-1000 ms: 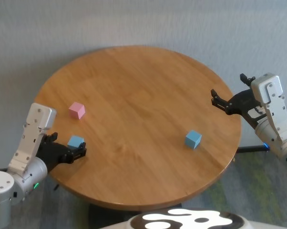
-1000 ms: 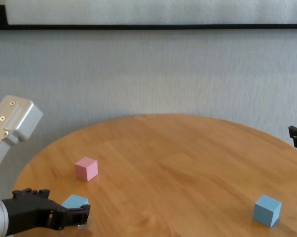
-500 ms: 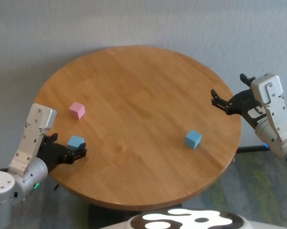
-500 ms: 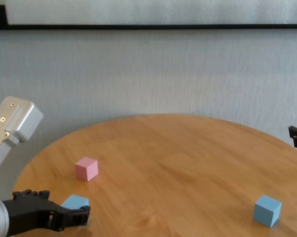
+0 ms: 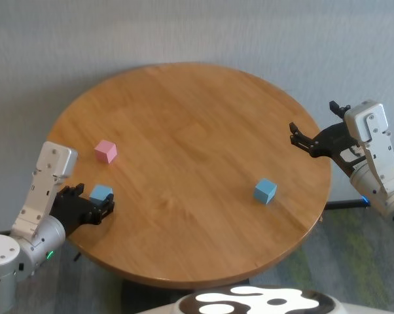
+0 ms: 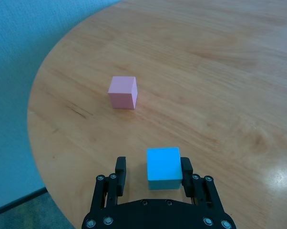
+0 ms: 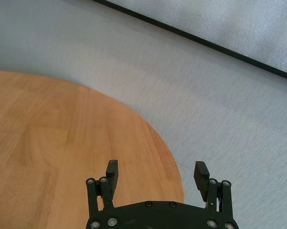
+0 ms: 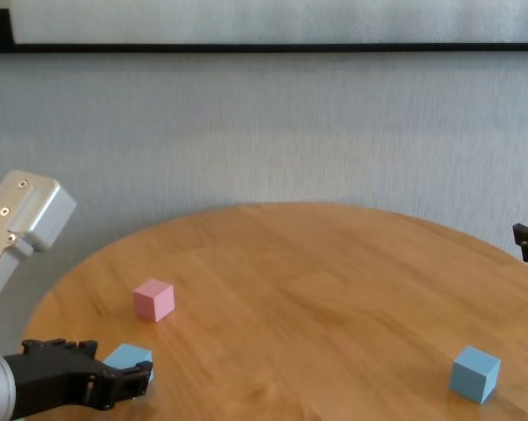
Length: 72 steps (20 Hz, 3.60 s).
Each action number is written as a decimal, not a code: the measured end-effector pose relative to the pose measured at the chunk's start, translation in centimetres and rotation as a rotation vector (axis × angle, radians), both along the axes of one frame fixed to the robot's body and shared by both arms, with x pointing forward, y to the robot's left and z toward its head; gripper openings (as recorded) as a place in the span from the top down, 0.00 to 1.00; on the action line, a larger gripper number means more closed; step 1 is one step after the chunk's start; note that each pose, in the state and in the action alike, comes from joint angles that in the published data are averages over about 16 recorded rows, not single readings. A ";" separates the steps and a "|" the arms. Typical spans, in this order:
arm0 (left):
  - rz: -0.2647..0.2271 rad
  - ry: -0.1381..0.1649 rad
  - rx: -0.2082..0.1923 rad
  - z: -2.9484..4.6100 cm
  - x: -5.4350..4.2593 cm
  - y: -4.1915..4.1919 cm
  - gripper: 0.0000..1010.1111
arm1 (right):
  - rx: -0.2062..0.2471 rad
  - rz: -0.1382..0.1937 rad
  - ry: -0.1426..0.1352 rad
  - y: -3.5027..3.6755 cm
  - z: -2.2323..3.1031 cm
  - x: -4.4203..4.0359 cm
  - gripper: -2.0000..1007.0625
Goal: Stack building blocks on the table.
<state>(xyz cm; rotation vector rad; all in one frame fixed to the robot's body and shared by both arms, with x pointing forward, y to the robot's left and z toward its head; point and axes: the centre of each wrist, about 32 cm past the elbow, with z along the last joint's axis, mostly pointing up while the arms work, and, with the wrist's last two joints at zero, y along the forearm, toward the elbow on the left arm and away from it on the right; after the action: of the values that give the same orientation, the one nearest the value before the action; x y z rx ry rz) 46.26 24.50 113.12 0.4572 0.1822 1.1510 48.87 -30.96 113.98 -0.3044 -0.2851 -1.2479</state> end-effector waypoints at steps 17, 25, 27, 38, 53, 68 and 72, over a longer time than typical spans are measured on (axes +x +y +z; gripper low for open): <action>-0.006 -0.008 0.000 0.17 -0.01 0.09 0.59 | 0.000 0.000 0.000 0.00 0.00 0.00 0.00; -0.109 -0.057 0.038 1.15 0.44 0.51 0.60 | 0.000 0.000 0.000 0.00 0.00 0.00 0.00; -0.151 -0.075 0.052 1.51 0.66 0.64 0.60 | 0.000 0.000 0.000 0.00 0.00 0.00 0.00; -0.482 -0.140 0.083 3.14 3.15 1.19 0.60 | 0.000 0.000 0.000 0.00 0.00 0.00 0.00; -0.835 -0.122 0.045 3.88 8.91 0.09 0.60 | 0.000 0.000 0.000 0.00 0.00 0.00 0.00; -0.869 -0.053 0.036 3.09 11.09 -2.18 0.60 | 0.000 0.000 0.000 0.00 0.00 0.00 0.00; -0.862 -0.034 0.039 2.86 11.39 -2.46 0.60 | 0.000 0.000 0.000 0.00 0.00 0.00 0.00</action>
<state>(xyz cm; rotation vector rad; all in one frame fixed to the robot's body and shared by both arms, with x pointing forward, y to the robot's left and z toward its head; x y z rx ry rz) 57.65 22.04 115.98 0.4796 -0.0718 0.3157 48.87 -30.96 113.98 -0.3044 -0.2851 -1.2479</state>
